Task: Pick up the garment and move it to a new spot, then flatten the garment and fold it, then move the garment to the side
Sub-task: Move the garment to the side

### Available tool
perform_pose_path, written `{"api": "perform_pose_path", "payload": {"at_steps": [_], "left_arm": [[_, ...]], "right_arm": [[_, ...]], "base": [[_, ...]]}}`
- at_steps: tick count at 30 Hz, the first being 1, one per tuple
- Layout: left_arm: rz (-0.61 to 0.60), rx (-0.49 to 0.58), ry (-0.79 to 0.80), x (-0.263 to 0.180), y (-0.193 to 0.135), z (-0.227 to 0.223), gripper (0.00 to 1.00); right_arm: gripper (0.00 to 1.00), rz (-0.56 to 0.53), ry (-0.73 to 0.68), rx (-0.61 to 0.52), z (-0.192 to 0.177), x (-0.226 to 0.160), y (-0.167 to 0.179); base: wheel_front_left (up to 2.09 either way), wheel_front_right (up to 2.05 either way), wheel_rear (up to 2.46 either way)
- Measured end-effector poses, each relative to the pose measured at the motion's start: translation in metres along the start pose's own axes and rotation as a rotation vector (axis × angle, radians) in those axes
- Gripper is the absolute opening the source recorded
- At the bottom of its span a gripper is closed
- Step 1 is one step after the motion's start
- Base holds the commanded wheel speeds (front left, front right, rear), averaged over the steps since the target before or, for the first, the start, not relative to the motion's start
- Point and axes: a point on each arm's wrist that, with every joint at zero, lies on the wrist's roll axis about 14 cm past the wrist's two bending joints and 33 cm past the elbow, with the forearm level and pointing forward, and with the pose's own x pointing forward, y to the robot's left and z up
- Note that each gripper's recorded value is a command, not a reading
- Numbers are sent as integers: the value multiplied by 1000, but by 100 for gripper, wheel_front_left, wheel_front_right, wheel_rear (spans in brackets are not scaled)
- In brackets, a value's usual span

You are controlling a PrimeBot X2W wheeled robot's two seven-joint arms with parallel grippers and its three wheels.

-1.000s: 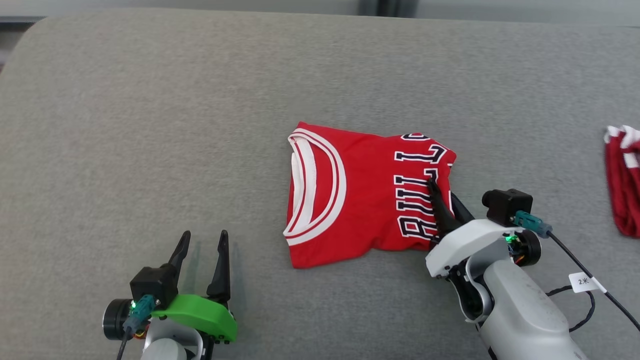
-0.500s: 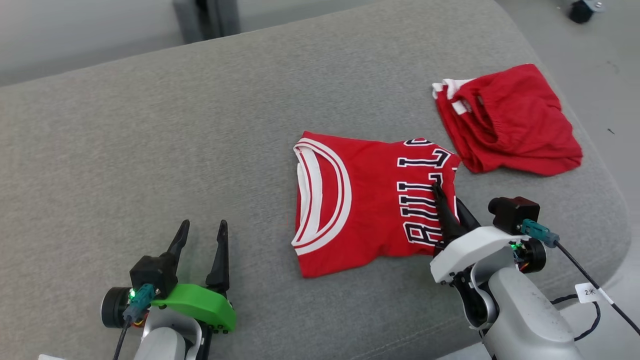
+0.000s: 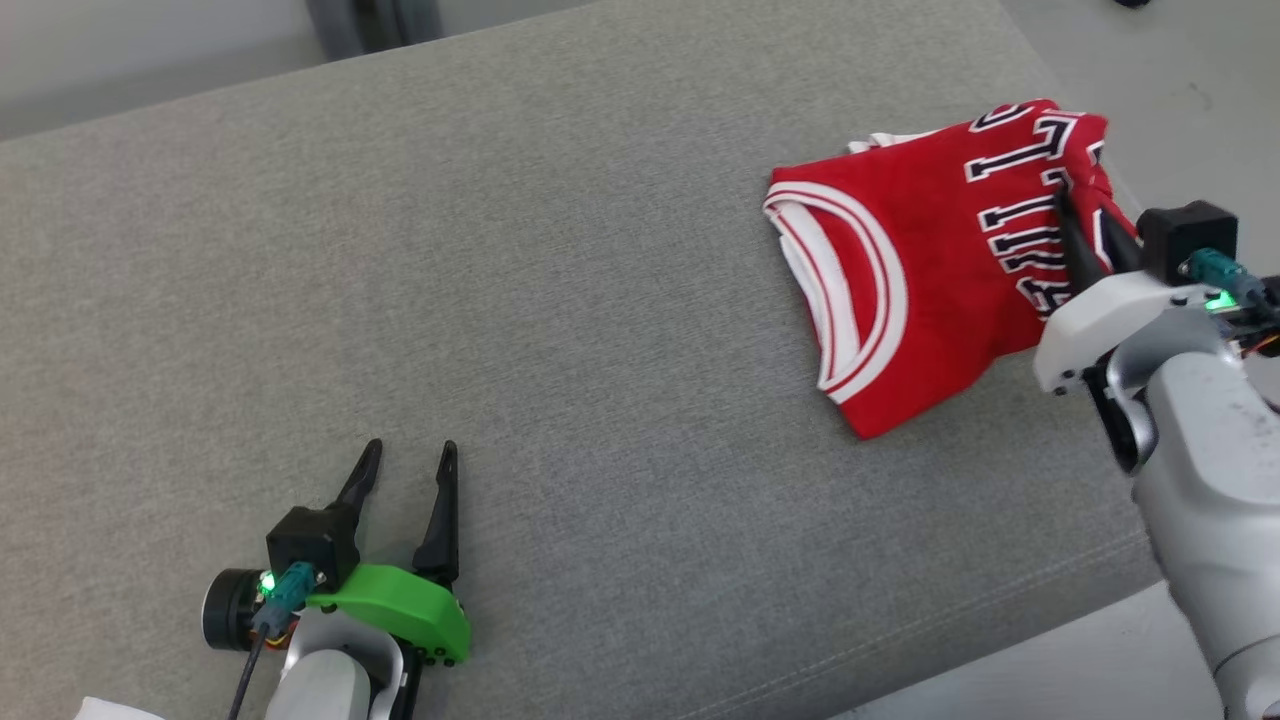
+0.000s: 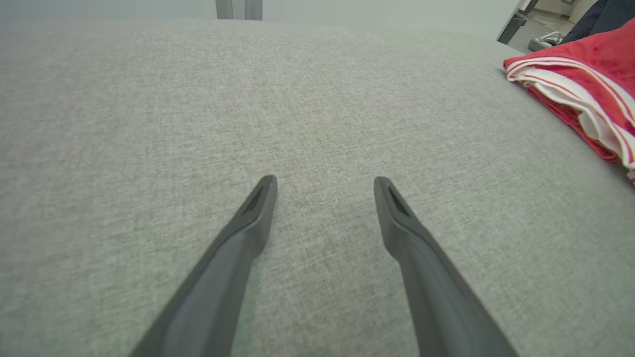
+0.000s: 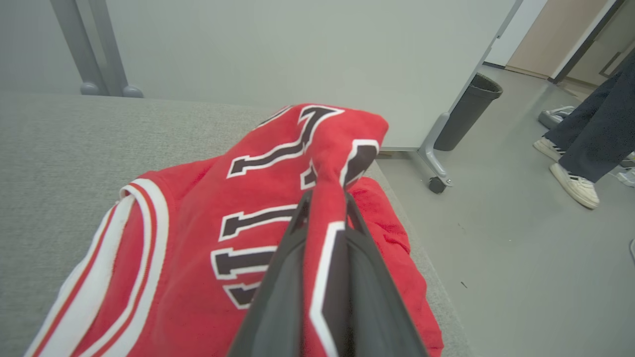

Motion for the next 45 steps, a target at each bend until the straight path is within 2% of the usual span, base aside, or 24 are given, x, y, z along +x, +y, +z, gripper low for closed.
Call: {"api": "perform_pose_path", "payload": {"at_steps": [3, 7, 8, 9, 12, 14, 18, 20, 22, 31, 41, 45], "left_arm": [[34, 0, 4, -6, 12, -2, 100], [74, 7, -4, -12, 28, 0, 100], [86, 5, -5, -14, 33, 1, 100], [96, 4, -5, -16, 36, 1, 100], [133, 0, -7, -22, 48, 0, 100], [160, -4, -11, -27, 57, 1, 100], [206, -11, -31, -33, 70, 6, 100], [222, -9, -41, -35, 74, 10, 100], [247, -12, -61, -38, 79, 17, 100], [277, 53, -135, -51, 85, 47, 100], [433, 70, -211, -91, 112, 72, 100], [464, 81, -225, -106, 113, 75, 100]], "right_arm": [[0, -25, 24, -90, 6, 17, -20], [0, -93, 80, -140, 5, 32, -52], [44, -116, 91, -142, 3, 34, -60], [100, -136, 95, -154, 4, 35, -69], [100, -191, 71, -158, 10, 42, -84], [100, -188, 15, -137, 19, 53, -72], [100, -98, -90, -47, 35, 70, -4], [100, -39, -152, -1, 46, 66, 33], [100, 26, -163, 43, 39, 54, 66], [100, 222, -139, 206, 15, 12, 147], [100, 343, -181, 258, 32, -9, 187], [100, 360, -194, 268, 38, -17, 191]], "base": [[0, 0, 0], [0, 0, 0], [0, 0, 0], [0, 0, 0], [0, 0, 0], [0, 0, 0], [0, 0, 0], [0, 0, 0], [0, 0, 0], [0, 0, 0], [0, 0, 0], [0, 0, 0]]}}
